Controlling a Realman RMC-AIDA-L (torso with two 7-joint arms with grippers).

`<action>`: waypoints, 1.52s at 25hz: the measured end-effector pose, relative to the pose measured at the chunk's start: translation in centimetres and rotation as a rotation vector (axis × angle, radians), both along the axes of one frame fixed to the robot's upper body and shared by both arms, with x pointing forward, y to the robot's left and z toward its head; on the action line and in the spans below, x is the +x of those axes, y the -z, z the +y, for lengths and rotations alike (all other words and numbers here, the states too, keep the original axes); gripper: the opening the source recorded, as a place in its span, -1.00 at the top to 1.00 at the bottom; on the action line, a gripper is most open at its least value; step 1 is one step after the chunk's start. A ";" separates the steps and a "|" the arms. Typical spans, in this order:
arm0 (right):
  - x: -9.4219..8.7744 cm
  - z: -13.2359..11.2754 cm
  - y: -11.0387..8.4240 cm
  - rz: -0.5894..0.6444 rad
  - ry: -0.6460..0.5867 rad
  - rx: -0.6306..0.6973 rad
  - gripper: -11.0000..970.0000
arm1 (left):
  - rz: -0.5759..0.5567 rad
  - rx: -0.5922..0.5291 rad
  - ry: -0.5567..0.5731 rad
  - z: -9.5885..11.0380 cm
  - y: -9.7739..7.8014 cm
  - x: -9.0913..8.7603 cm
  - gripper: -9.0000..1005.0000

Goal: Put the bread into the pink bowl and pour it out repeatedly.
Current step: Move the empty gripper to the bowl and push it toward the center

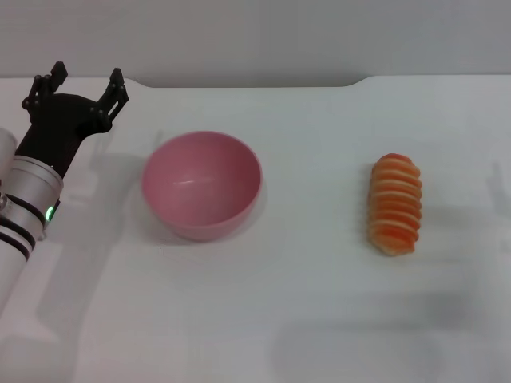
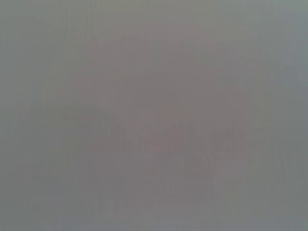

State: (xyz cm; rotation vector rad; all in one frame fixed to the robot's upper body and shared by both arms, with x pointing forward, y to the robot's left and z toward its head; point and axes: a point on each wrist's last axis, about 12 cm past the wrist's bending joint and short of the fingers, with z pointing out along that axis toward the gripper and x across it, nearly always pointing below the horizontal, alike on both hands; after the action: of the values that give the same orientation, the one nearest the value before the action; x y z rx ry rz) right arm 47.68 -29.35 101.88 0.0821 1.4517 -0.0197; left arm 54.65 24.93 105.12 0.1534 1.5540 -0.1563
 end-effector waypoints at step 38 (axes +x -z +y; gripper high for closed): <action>0.3 2.4 0.2 0.051 -0.084 0.057 -0.64 | 0.621 0.275 0.137 -4.1 -4.8 0.5 -0.52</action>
State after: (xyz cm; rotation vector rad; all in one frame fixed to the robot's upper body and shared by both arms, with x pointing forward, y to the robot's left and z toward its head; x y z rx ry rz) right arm 47.96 -26.91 101.66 0.0680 1.5058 0.0886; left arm 55.17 20.85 109.96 0.4617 2.1828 -0.1009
